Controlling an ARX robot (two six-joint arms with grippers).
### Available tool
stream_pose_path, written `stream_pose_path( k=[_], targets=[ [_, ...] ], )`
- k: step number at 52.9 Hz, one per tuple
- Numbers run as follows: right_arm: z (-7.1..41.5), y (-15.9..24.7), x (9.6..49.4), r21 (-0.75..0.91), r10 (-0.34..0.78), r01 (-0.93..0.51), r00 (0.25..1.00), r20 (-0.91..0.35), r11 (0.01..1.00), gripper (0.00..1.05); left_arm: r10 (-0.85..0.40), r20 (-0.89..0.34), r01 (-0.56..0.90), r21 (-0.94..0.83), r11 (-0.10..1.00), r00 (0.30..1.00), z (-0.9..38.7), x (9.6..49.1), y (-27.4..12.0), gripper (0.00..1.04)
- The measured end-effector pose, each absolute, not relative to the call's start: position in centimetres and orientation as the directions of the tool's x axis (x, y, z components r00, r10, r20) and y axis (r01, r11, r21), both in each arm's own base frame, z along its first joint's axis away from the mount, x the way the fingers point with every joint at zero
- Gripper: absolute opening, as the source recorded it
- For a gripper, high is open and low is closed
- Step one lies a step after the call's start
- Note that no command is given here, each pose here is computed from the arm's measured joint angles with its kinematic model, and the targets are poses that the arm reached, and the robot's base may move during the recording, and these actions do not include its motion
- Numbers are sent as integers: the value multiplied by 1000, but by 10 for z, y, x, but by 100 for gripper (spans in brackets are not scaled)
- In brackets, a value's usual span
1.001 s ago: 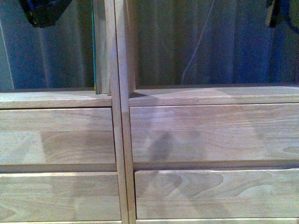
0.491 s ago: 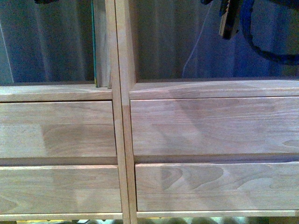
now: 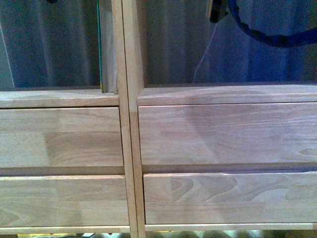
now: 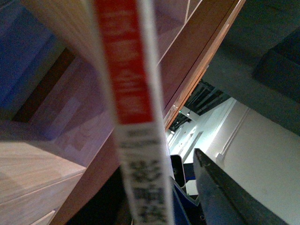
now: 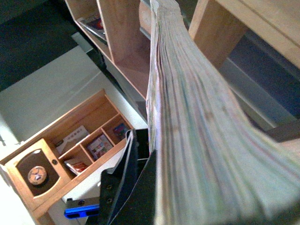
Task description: Organize books on shelf
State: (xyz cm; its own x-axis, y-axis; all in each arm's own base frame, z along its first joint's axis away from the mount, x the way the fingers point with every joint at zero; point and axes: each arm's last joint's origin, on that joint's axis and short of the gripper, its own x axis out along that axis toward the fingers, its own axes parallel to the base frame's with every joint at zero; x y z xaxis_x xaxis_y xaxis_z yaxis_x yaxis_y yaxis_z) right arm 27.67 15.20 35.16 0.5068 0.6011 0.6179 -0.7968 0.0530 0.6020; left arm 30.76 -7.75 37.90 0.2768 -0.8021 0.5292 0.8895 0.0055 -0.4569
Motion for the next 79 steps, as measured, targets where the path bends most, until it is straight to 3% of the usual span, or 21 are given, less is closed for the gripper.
stream_pose_path(
  k=[9, 17, 24, 32, 40, 47, 51, 53, 58, 60, 68, 72, 79],
  targets=[
    [352, 163, 270, 599, 626, -801, 477, 618, 19, 7, -785, 548, 882, -472, -7, 287, 380, 308, -72, 8],
    [351, 167, 269, 603, 630, -797, 481, 610, 25, 8, -784, 550, 874, -486, -18, 290, 380, 308, -72, 7],
    [349, 173, 266, 606, 656, -795, 476, 586, 37, 28, -783, 550, 870, -493, -23, 291, 380, 308, -71, 7],
    [349, 171, 262, 596, 684, -800, 473, 556, 69, 43, -780, 551, 869, -495, -19, 297, 381, 308, -70, 7],
    [347, 149, 256, 571, 693, -804, 506, 513, 165, 62, -780, 549, 869, -494, -15, 299, 380, 309, -68, 7],
    [343, 105, 252, 540, 655, -777, 596, 465, 324, 81, -779, 547, 869, -494, -4, 307, 380, 309, -64, 7],
    [342, 80, 247, 507, 628, -745, 653, 424, 433, 91, -764, 522, 865, -493, 92, 379, 377, 304, -36, 7],
    [341, 60, 239, 457, 616, -728, 680, 397, 510, 99, -736, 486, 847, -482, 225, 472, 376, 297, -1, 7],
    [350, 19, 219, 341, 546, -672, 737, 399, 658, 98, -483, 483, 681, -458, 572, 730, 381, 288, 74, 7],
    [354, 8, 211, 305, 523, -653, 747, 409, 694, 98, -414, 466, 613, -456, 645, 782, 380, 288, 87, 7],
    [362, -18, 193, 215, 484, -611, 757, 439, 762, 98, -316, 396, 470, -397, 788, 862, 376, 297, 92, 7],
    [366, -38, 178, 189, 421, -551, 779, 465, 813, 98, -256, 387, 367, -250, 896, 886, 382, 311, 85, 7],
    [371, -48, 162, 180, 381, -524, 778, 500, 833, 98, -184, 407, 228, -60, 972, 894, 389, 331, 75, 7]
  ],
)
